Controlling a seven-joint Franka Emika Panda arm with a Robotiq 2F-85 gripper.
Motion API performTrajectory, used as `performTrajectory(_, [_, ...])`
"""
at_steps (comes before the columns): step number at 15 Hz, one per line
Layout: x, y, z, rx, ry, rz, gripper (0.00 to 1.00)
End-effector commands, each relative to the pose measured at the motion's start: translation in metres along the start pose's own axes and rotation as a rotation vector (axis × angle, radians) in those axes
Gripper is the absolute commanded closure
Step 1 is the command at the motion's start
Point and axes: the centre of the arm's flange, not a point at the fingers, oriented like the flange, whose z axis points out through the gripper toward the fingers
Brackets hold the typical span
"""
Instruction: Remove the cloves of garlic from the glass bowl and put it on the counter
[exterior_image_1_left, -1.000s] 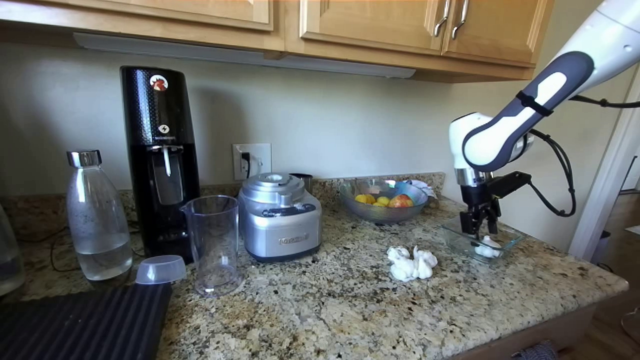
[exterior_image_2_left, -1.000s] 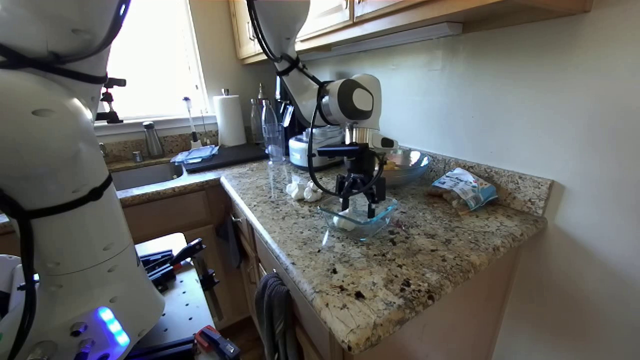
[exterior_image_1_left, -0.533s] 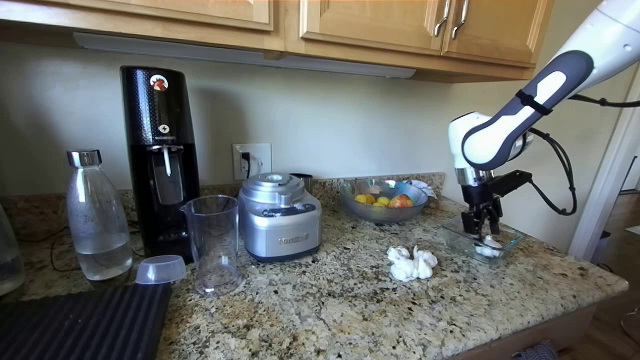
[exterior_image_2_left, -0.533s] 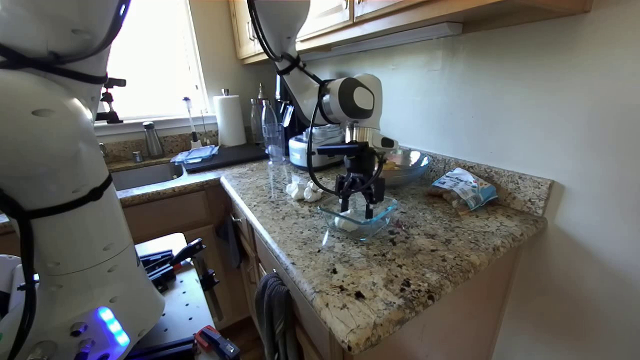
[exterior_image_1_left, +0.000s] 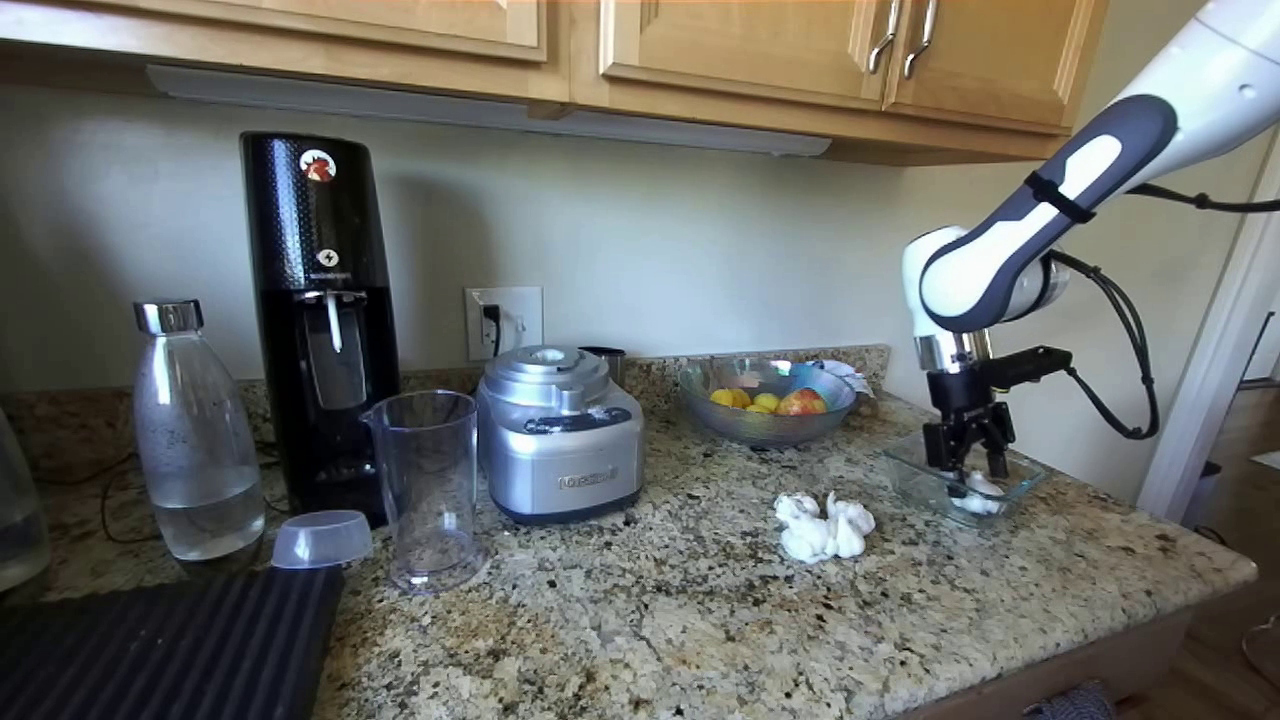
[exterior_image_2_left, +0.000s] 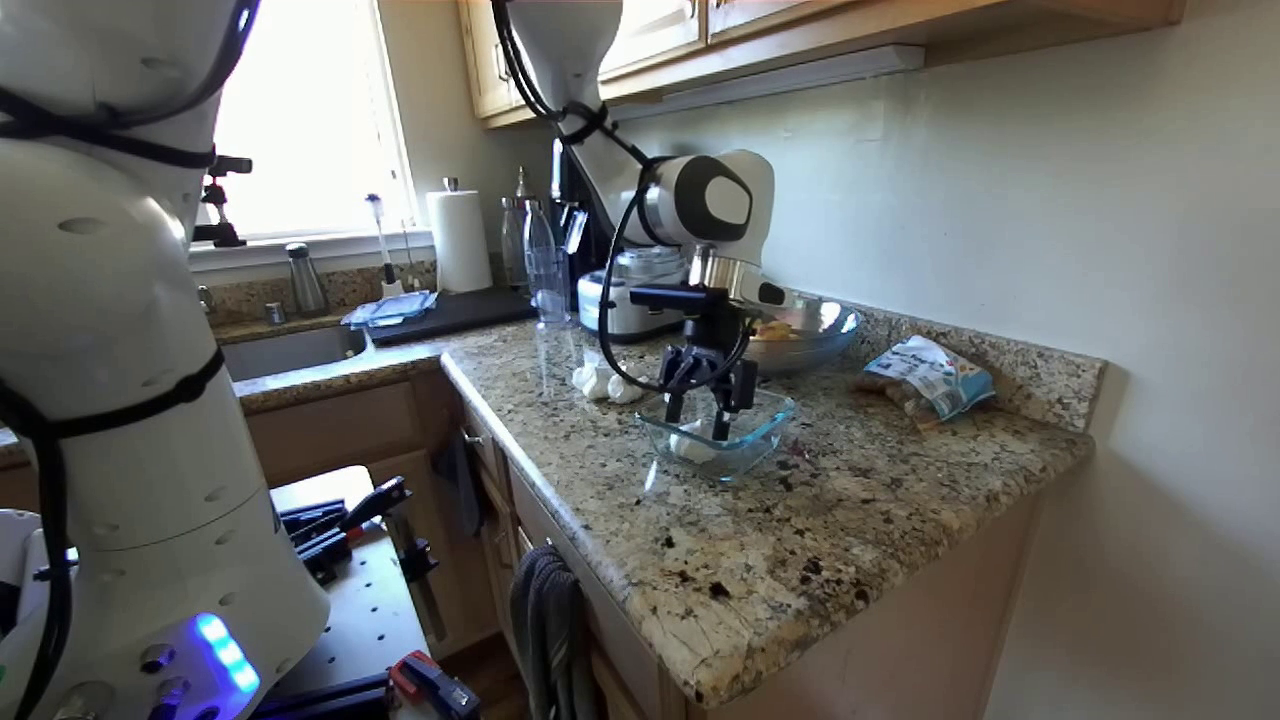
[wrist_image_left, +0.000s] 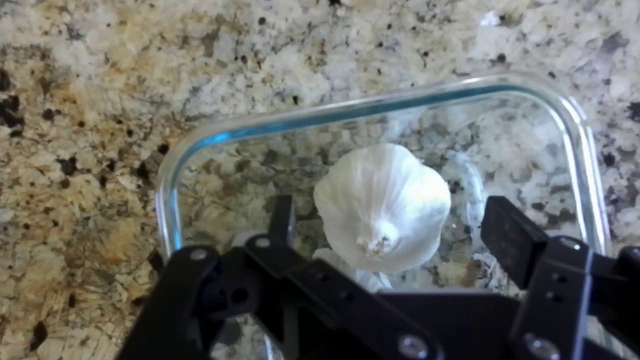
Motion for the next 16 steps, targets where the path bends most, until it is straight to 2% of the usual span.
performTrajectory(1, [-0.009,0.016,0.002,0.078,0.054,-0.014,0.01])
performTrajectory(2, [-0.008,0.020,0.002,0.087,0.058,-0.011,0.00])
performTrajectory(4, [-0.008,0.025,0.004,0.096,0.051,-0.009,0.06])
performTrajectory(7, [-0.011,0.026,0.005,0.091,0.027,-0.001,0.23])
performTrajectory(8, [-0.012,0.026,0.005,0.096,0.031,-0.006,0.21])
performTrajectory(9, [-0.013,0.024,0.006,0.103,0.036,-0.013,0.25])
performTrajectory(13, [-0.016,0.019,0.013,0.115,0.031,-0.033,0.13])
performTrajectory(16, [-0.019,0.016,0.016,0.124,0.035,-0.044,0.16])
